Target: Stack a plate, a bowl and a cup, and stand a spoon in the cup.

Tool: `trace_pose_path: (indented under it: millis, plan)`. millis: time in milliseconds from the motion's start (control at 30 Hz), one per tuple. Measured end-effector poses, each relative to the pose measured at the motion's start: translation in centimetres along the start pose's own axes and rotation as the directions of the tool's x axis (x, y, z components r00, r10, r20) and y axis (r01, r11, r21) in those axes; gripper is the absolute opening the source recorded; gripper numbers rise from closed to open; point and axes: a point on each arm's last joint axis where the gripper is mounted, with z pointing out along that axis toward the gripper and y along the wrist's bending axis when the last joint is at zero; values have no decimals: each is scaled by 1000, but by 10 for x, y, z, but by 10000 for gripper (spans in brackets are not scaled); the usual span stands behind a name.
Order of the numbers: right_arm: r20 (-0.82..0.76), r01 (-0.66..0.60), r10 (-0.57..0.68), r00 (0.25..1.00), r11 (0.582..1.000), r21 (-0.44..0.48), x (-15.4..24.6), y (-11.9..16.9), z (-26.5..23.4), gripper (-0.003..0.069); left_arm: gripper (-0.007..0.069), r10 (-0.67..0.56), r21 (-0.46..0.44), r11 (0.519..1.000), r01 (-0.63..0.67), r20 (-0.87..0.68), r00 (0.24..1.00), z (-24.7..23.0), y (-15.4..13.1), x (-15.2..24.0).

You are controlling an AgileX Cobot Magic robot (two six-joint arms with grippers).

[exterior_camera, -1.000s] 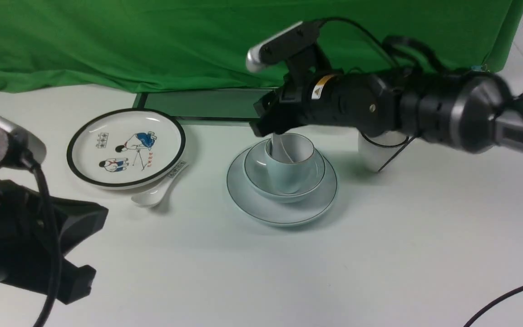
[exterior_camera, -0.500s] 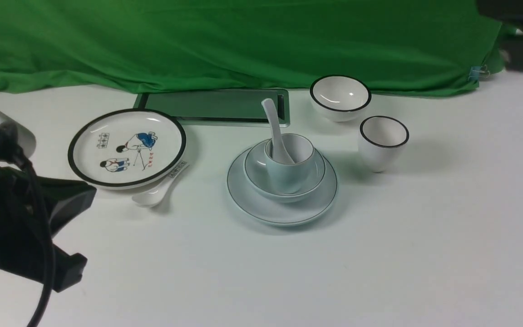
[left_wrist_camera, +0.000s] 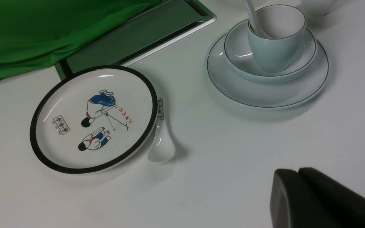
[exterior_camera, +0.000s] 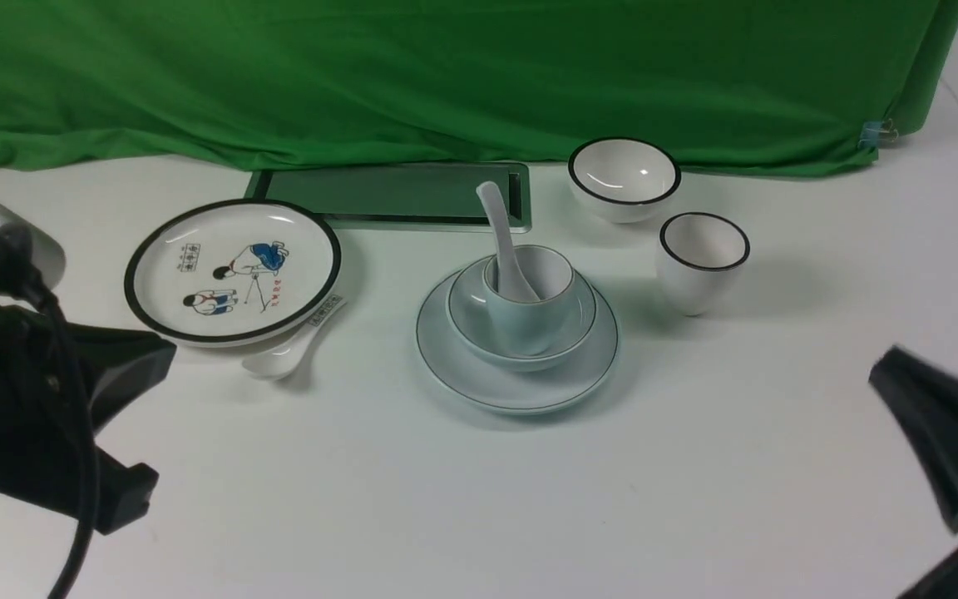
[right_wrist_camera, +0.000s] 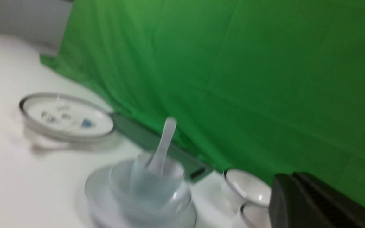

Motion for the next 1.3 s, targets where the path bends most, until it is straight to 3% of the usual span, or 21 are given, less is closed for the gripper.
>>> trace_pose_path:
  millis: [33,233,367,467,700,933,1300]
  plan:
    - [-50,-4,3,999,1000,-21,22,11,-11,48,-36,1,-1,1000,-1,0,1000,0,0,0]
    - [-168,-53,44,985,997,-50,41,18,-18,67,-36,1,-1,1000,-1,1,1000,0,0,0]
    - [-141,-86,87,986,996,17,37,12,-24,63,-36,3,-2,1000,-3,5,1000,0,0,0]
    - [-116,-102,116,986,988,114,34,2,-36,14,-36,4,-4,1000,-4,11,1000,0,0,-1]
    - [-97,-81,117,988,946,315,31,-10,-65,11,-36,6,-12,1000,-5,38,999,0,1,-3]
    - [-233,-140,253,939,900,413,47,-4,-83,11,-31,9,-14,1000,-8,46,999,0,1,-4]
    - [-321,-184,349,881,876,446,58,-2,-88,11,-31,11,-15,1000,-10,52,999,0,1,-5]
